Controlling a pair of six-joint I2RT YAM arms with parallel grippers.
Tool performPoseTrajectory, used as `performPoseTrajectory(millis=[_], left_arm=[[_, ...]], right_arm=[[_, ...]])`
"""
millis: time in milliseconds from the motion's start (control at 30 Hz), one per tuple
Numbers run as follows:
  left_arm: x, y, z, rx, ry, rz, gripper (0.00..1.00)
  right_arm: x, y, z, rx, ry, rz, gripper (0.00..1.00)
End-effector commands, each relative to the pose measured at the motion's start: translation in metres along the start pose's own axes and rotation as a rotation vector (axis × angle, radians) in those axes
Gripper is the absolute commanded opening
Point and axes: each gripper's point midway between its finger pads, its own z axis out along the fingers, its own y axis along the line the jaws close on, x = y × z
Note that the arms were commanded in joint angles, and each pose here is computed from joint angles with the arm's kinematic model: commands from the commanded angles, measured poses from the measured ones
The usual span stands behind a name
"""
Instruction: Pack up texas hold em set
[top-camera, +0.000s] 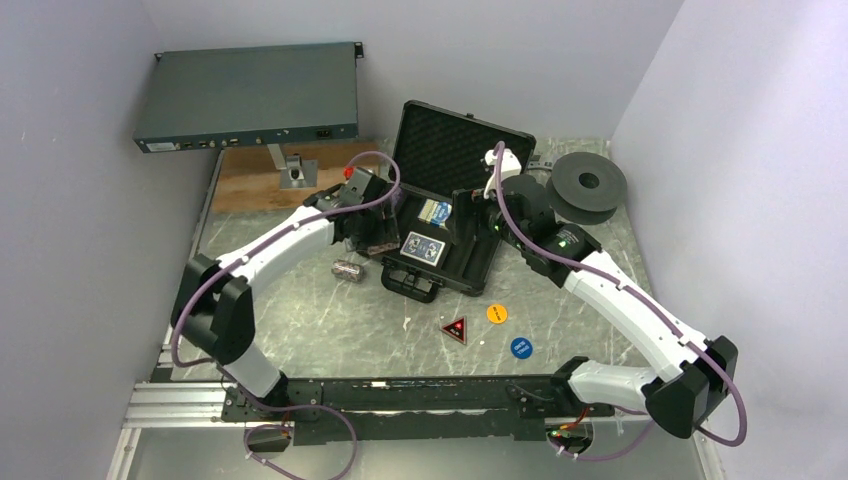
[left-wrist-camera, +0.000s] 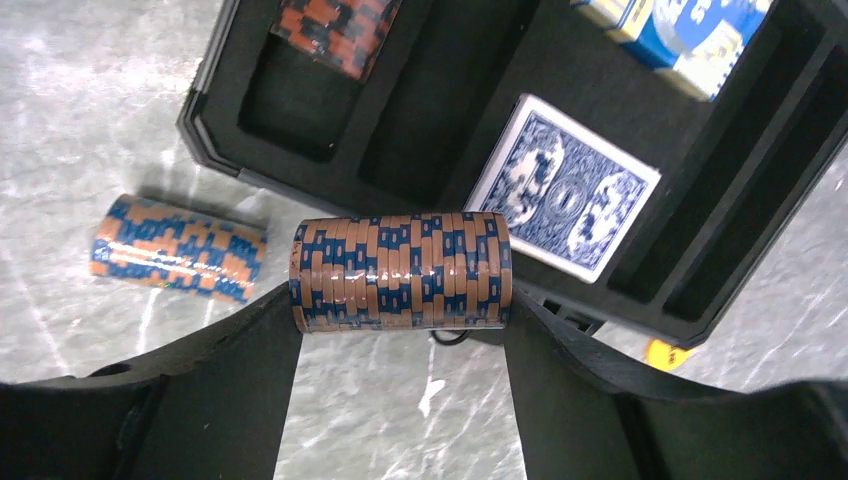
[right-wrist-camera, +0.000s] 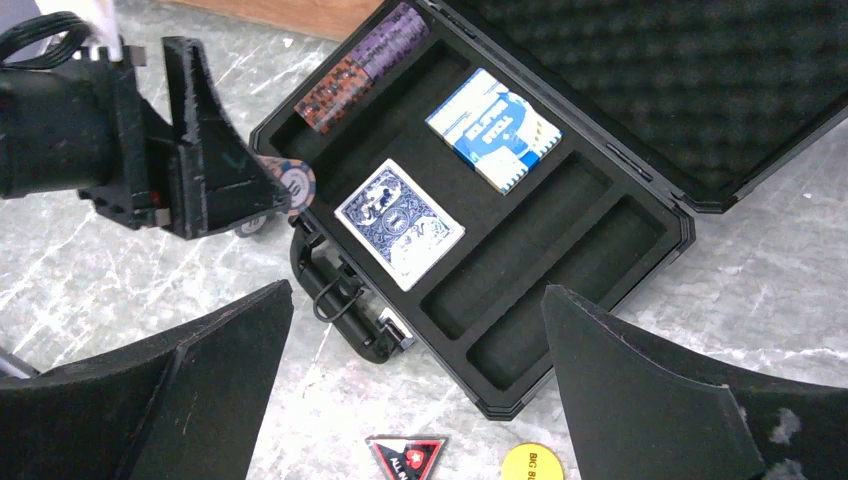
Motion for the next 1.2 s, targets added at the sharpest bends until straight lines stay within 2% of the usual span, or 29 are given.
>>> performPoseTrajectory(millis=[0, 400, 600, 867, 967, 1033, 1167], left_arm=[[-0.032, -0.037, -0.003, 0.088, -0.067, -0.138, 0.21], [-0.043, -0.049, 0.021, 0.096, -0.061, -0.45, 0.18], [-0.044, -0.051, 0.045, 0.108, 0.001, -0.602, 0.02], [-0.055, -0.045, 0.052, 0.075, -0.058, -0.728, 0.07], [-0.058, -0.045, 0.058, 0.062, -0.053, -0.734, 0.16], [-0.056, -0.04, 0.06, 0.015, -0.042, -0.744, 0.27], [-0.058, -0.038, 0.063, 0.012, -0.044, -0.749, 0.83]], right_arm=[[-0.016, -0.004, -0.008, 0.018, -0.068, 0.013, 1.0], [-0.016, -0.005, -0.009, 0.021, -0.075, 0.013, 1.0], [-0.016, -0.004, -0.01, 0.018, -0.078, 0.013, 1.0], [-0.014, -0.003, -0.009, 0.012, -0.072, 0.011, 1.0], [-0.013, -0.003, -0.008, 0.011, -0.07, 0.011, 1.0], [-0.013, -0.003, -0.008, 0.011, -0.068, 0.009, 1.0], [-0.012, -0.003, -0.007, 0.012, -0.064, 0.008, 1.0]])
